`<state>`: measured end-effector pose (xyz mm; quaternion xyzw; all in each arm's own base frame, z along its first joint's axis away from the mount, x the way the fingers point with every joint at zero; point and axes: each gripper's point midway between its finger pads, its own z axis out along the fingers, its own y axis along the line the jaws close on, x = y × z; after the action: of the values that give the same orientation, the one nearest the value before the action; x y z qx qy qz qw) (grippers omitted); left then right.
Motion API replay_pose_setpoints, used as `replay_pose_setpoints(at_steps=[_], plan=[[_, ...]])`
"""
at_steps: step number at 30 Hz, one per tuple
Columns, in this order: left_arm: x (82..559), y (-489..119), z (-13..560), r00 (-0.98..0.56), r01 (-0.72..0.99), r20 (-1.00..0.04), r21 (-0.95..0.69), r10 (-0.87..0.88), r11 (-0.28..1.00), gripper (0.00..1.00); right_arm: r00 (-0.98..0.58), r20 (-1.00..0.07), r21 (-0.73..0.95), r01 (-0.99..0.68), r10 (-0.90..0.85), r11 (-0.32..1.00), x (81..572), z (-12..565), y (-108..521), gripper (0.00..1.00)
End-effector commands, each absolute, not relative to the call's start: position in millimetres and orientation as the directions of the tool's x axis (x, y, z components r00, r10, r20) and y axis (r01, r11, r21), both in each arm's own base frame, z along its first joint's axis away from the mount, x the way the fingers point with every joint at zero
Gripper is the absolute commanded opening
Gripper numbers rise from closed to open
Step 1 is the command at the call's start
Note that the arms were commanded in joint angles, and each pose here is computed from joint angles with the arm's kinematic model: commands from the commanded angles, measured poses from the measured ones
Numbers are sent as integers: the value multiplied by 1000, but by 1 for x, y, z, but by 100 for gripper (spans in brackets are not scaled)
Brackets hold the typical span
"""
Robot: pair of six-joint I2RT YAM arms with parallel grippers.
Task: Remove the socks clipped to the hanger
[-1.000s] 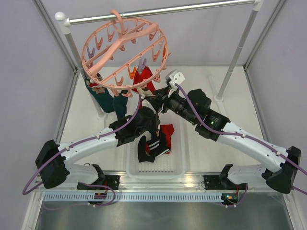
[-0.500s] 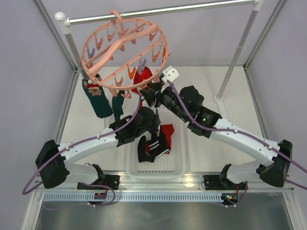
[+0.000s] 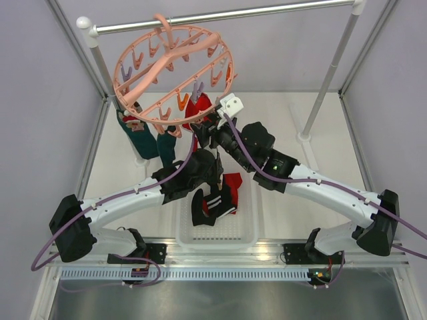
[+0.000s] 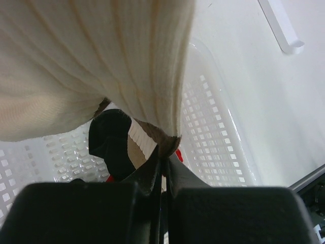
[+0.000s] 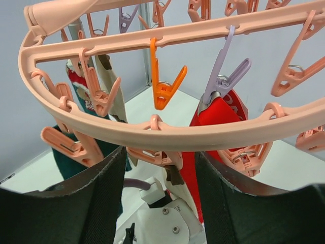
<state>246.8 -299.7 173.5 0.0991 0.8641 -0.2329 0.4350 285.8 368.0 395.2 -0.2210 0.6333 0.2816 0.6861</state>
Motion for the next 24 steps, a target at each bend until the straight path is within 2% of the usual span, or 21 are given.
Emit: replay_pose_setpoints(at_steps=[1, 11, 14, 17, 19, 24], plan=[[246, -314, 196, -584, 399, -808, -371, -80, 838, 2, 90, -982, 70, -650, 168, 757, 285, 419, 370, 62], [244, -315, 194, -585, 404, -807, -370, -74, 837, 2, 109, -973, 88, -644, 205, 760, 286, 423, 373, 57], [244, -315, 194, -587, 404, -806, -371, -74, 836, 2, 107, -973, 89, -644, 204, 760, 287, 424, 375, 51], [243, -315, 195, -585, 407, -808, -372, -75, 834, 2, 112, -971, 92, -642, 211, 762, 286, 427, 374, 42], [243, -315, 195, -585, 406, -808, -371, -74, 836, 2, 115, -969, 95, -638, 217, 764, 286, 430, 372, 30], [240, -313, 200, -579, 411, -811, -378, -82, 830, 2, 124, -964, 104, -631, 233, 769, 285, 438, 367, 18]])
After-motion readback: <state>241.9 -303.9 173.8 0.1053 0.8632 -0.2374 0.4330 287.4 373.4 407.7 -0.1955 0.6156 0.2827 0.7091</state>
